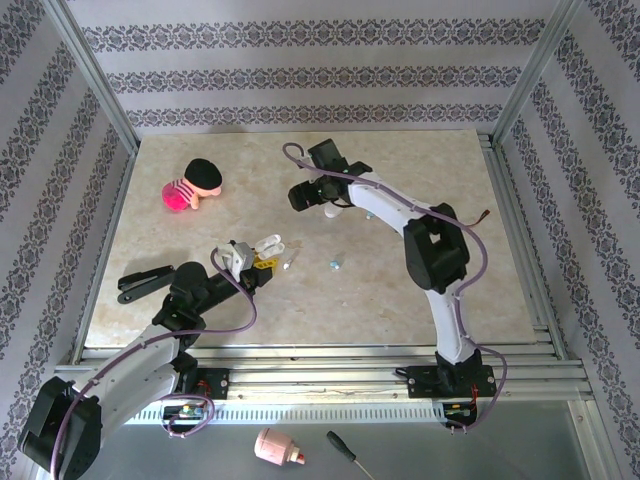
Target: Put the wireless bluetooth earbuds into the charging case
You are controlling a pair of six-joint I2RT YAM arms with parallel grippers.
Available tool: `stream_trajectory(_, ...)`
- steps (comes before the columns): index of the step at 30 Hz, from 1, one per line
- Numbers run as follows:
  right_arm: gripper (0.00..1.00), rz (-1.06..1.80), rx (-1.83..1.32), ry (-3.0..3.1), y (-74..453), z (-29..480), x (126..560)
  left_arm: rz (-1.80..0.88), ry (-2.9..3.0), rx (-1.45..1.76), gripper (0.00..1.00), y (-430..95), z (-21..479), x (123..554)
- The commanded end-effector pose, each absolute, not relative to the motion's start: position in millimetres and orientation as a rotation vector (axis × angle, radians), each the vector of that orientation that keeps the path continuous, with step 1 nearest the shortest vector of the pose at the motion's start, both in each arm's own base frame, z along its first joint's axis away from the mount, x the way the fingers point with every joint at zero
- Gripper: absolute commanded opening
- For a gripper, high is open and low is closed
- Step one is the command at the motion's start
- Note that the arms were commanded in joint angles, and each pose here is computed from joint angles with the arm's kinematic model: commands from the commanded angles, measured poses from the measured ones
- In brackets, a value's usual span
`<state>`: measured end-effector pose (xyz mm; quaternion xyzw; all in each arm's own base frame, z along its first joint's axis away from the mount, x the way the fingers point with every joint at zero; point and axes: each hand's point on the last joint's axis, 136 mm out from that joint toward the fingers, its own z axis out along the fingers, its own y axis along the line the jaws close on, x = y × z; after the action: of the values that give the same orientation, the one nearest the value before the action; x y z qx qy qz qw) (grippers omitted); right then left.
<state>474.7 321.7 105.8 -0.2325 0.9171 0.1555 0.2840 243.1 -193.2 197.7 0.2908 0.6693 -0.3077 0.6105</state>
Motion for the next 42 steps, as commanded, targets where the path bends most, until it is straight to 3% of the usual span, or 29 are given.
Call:
stream_trajectory(1, 0.78, 0.353, -0.607, 2.532, 325, 89, 477, -0.707, 1.528, 0.679, 0.07, -194, 201, 242)
stream_trajectory(14, 0.75, 0.485, -0.584, 2.592, 354, 52, 510, -0.747, 1.518, 0.698, 0.07, -201, 201, 241)
stream_trajectory(19, 0.76, 0.618, -0.536, 2.627, 364, 39, 510, -0.748, 1.516, 0.703, 0.07, -201, 202, 240)
stream_trajectory(28, 0.74, 0.568, -0.555, 2.683, 353, 29, 500, -0.739, 1.515, 0.71, 0.07, -200, 202, 238)
stream_trajectory(42, 0.48, 0.368, -0.577, 2.724, 329, 29, 489, -0.735, 1.507, 0.704, 0.07, -198, 203, 238)
